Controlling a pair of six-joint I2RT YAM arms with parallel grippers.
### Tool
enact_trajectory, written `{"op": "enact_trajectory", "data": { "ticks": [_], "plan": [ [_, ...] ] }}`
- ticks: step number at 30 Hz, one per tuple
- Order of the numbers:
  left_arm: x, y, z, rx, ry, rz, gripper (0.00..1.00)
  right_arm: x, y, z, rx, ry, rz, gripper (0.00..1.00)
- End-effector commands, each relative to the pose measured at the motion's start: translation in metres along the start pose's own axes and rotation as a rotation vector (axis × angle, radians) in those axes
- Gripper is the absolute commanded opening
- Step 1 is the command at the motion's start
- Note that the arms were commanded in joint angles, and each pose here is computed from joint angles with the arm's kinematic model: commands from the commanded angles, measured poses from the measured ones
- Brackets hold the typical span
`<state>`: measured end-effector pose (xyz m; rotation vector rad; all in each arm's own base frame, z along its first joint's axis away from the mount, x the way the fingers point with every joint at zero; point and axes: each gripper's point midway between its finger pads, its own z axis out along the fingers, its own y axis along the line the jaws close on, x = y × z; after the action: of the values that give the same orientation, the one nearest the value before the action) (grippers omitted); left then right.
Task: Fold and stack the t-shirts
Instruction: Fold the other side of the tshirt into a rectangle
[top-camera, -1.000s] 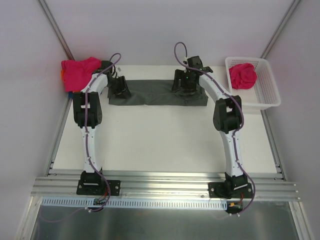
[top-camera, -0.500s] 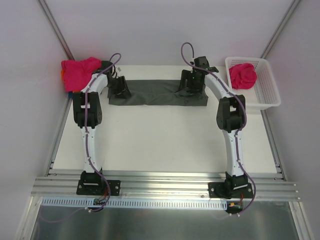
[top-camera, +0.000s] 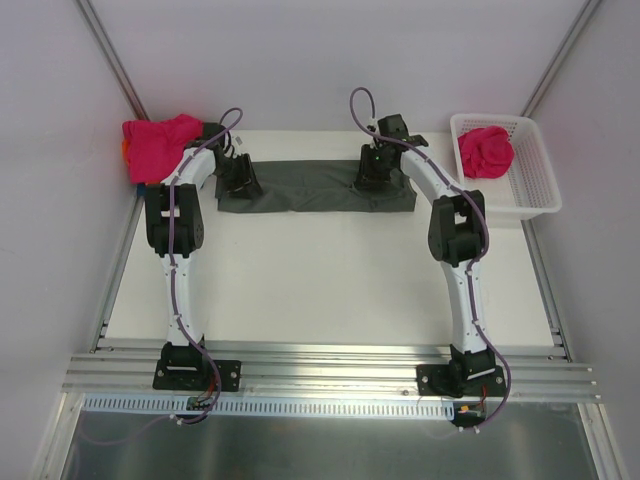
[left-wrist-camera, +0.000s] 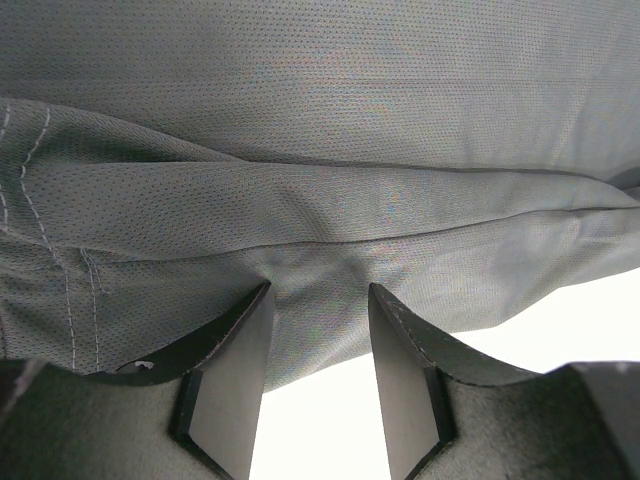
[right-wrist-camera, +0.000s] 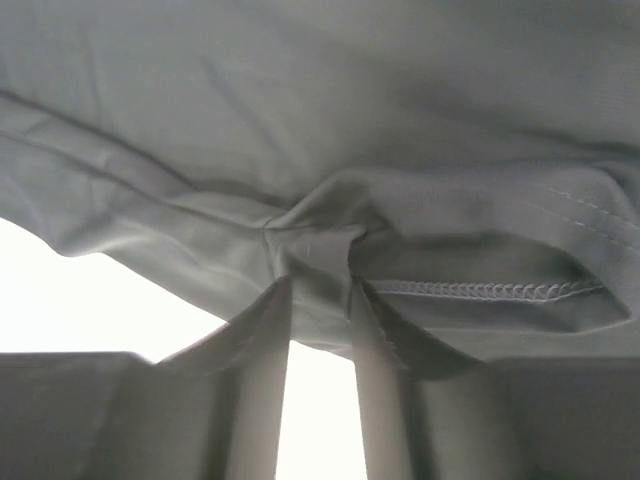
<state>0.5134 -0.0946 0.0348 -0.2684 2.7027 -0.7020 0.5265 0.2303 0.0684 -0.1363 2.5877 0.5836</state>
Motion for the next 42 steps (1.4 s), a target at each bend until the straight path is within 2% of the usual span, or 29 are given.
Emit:
{"op": "enact_trajectory", "data": {
  "ticks": [1,2,5,10,17,18,19,24,27,35,38,39,40,42],
  "plan": [
    [0.017,-0.004,-0.008,-0.021,0.048,0.010,0.44,-0.021,0.021,-0.015,-0.061,-0.060,-0.029,0.26],
    [0.017,-0.004,-0.008,-0.019,0.048,0.010,0.44,-0.021,0.020,-0.015,-0.060,-0.060,-0.028,0.17],
    [0.018,-0.003,-0.008,-0.020,0.051,0.008,0.44,-0.027,0.017,-0.016,-0.048,-0.077,-0.029,0.04],
    [0.019,-0.005,-0.008,-0.010,0.055,0.003,0.44,-0.051,0.008,-0.020,-0.008,-0.147,-0.061,0.04],
    [0.027,-0.006,-0.013,-0.005,0.070,-0.002,0.44,-0.075,-0.013,-0.009,0.048,-0.214,-0.076,0.21],
    [0.028,-0.007,-0.014,-0.004,0.070,-0.002,0.44,-0.075,-0.012,-0.007,0.045,-0.215,-0.076,0.27],
    [0.028,-0.006,-0.014,-0.006,0.071,-0.003,0.44,-0.076,-0.010,-0.006,0.035,-0.218,-0.073,0.45],
    [0.030,-0.006,-0.016,-0.016,0.068,0.007,0.44,-0.075,0.003,0.002,0.023,-0.220,-0.081,0.70],
    [0.028,-0.009,-0.018,-0.014,0.062,0.012,0.44,-0.072,0.011,-0.005,0.013,-0.216,-0.075,0.71],
    [0.025,-0.024,-0.026,-0.005,0.039,0.054,0.45,-0.086,0.013,-0.058,0.003,-0.261,-0.054,0.71],
    [0.018,-0.046,-0.049,0.035,0.000,0.088,0.55,-0.087,0.016,-0.077,0.000,-0.274,-0.024,0.72],
    [0.015,-0.051,-0.057,0.043,-0.016,0.089,0.62,-0.087,0.017,-0.083,-0.006,-0.277,-0.023,0.72],
    [0.010,-0.064,-0.074,0.061,-0.053,0.104,0.76,-0.084,0.016,-0.085,-0.012,-0.268,-0.014,0.72],
    [0.004,-0.074,-0.092,0.078,-0.088,0.122,0.80,-0.085,0.019,-0.098,-0.014,-0.279,-0.007,0.73]
  ]
}}
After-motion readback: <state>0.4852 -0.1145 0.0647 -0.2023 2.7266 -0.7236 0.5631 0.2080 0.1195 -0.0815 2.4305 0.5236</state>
